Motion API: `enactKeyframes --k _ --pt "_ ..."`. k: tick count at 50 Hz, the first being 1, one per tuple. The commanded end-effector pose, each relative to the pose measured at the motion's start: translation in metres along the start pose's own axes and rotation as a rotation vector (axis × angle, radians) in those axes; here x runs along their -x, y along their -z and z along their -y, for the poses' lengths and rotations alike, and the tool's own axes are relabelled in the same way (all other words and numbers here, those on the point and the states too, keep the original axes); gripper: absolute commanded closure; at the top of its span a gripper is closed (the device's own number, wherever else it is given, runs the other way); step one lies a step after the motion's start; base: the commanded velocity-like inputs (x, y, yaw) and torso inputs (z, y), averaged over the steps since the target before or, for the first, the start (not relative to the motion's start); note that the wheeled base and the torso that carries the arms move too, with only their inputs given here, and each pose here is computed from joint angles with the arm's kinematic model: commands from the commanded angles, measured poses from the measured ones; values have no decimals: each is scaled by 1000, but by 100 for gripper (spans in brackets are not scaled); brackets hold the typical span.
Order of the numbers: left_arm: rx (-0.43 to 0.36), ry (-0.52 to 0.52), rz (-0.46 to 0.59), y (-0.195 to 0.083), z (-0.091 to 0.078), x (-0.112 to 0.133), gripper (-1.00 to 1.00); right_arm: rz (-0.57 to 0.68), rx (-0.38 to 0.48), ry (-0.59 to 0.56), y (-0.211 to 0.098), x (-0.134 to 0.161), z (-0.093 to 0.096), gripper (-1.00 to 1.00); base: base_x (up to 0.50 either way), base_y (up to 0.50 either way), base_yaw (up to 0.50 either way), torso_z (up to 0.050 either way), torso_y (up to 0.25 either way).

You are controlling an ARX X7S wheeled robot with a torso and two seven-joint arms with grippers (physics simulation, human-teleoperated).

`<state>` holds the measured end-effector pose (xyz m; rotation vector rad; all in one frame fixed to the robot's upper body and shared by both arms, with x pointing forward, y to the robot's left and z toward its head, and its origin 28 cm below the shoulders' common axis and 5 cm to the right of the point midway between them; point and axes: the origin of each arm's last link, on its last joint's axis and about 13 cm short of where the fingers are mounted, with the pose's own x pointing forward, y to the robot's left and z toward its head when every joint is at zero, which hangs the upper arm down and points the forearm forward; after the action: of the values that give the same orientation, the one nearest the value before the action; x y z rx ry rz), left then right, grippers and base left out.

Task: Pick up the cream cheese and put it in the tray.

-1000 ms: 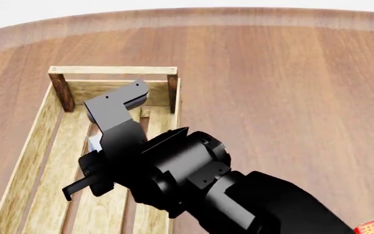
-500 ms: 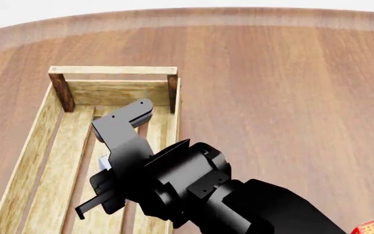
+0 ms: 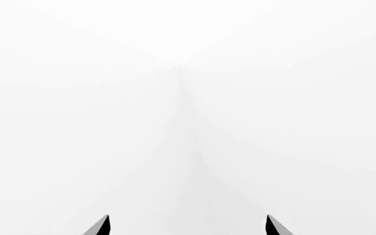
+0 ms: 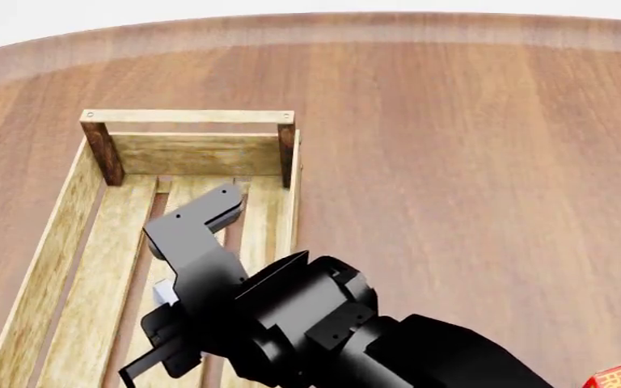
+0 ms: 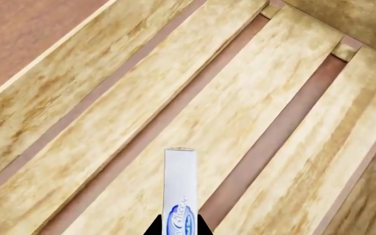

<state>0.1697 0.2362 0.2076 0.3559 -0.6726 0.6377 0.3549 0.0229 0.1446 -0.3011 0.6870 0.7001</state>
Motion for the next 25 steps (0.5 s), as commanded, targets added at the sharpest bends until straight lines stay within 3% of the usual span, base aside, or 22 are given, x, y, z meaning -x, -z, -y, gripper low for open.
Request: enactKeyframes --k 1,16,25 --pt "-3 3 -1 1 0 0 -100 16 63 -50 4 -4 -8 100 0 0 0 0 0" --pt "-6 13 -10 4 4 -1 -100 32 184 -135 13 -9 -21 100 0 0 0 0 1" --pt "-6 11 -12 5 4 -1 -100 35 210 -141 18 -11 -27 100 0 0 0 0 0"
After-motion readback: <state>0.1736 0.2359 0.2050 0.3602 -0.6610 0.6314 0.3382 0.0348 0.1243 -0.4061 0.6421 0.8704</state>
